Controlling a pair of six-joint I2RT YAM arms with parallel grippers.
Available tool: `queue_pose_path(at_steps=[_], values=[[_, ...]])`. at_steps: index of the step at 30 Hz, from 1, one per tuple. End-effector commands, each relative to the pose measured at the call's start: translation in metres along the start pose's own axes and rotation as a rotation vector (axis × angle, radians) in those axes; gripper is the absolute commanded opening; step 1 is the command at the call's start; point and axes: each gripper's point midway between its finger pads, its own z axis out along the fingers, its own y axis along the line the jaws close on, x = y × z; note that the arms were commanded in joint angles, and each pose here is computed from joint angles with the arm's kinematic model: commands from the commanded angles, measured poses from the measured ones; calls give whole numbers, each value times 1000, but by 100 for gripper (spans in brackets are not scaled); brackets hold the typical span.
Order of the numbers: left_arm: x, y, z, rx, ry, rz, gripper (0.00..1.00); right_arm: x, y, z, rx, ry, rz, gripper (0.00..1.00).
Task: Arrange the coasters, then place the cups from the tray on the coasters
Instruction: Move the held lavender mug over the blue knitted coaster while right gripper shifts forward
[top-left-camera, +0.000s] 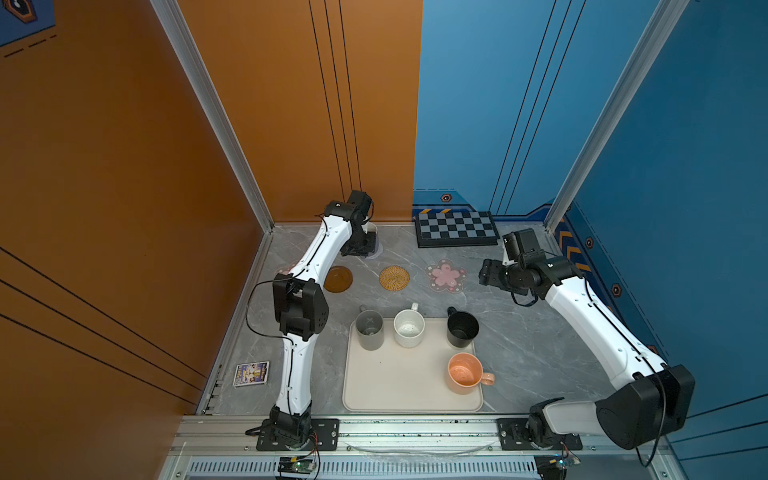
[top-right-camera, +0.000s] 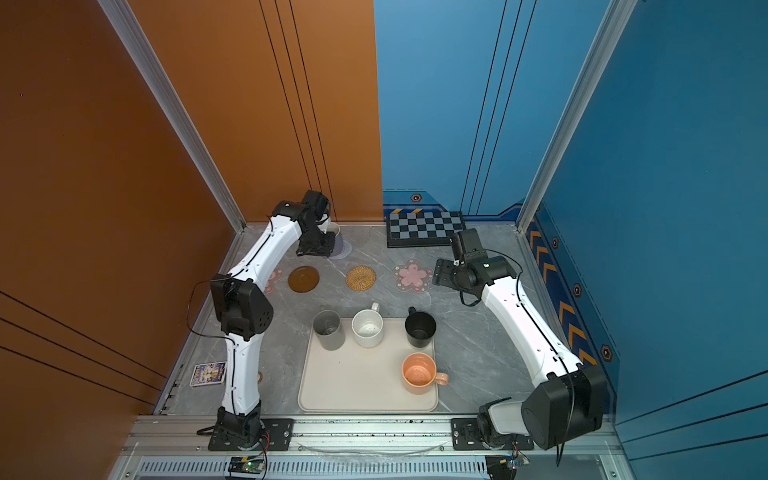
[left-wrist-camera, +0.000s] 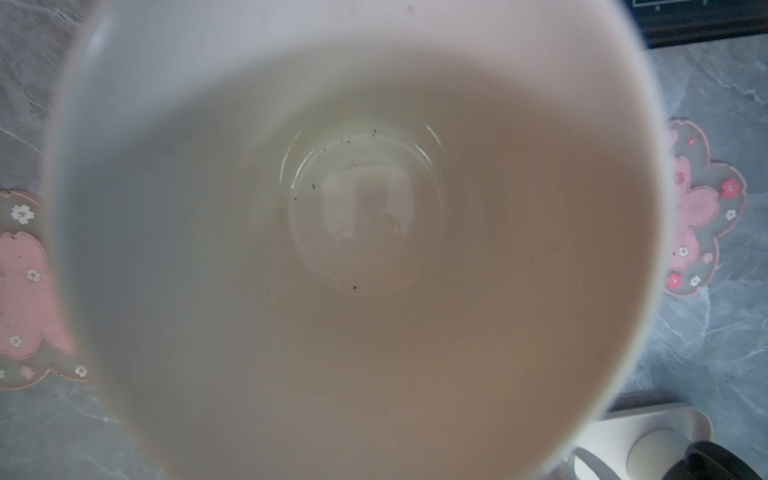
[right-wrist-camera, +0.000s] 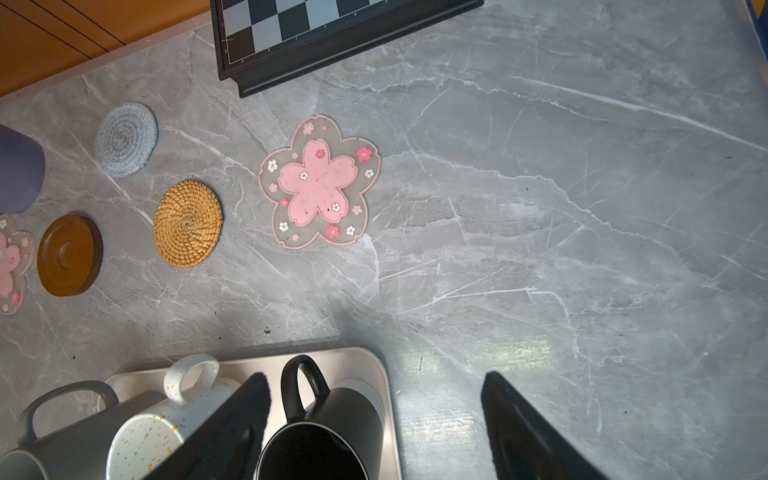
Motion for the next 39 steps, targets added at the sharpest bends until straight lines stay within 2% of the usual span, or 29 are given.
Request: queue_pose_path(at_steps=[1, 5, 10, 14, 28, 39], values=[[-25, -3, -5, 24, -73, 7, 0, -9, -1, -3, 6, -5, 6, 82], [-34, 0, 14, 6, -72, 33, 0, -12, 0, 4, 15, 1, 13, 82], [-38, 11, 35, -35, -62, 4, 0, -4, 2, 20, 13, 53, 32, 81], [-45, 18, 39, -76, -83, -23, 0, -7, 2, 27, 27, 48, 30, 81], [-62, 21, 68, -89, -115, -51, 0, -11, 7, 50, 42, 68, 36, 81], [-78, 20, 68, -65, -175, -65, 0, 0, 5, 64, 57, 99, 47, 81]])
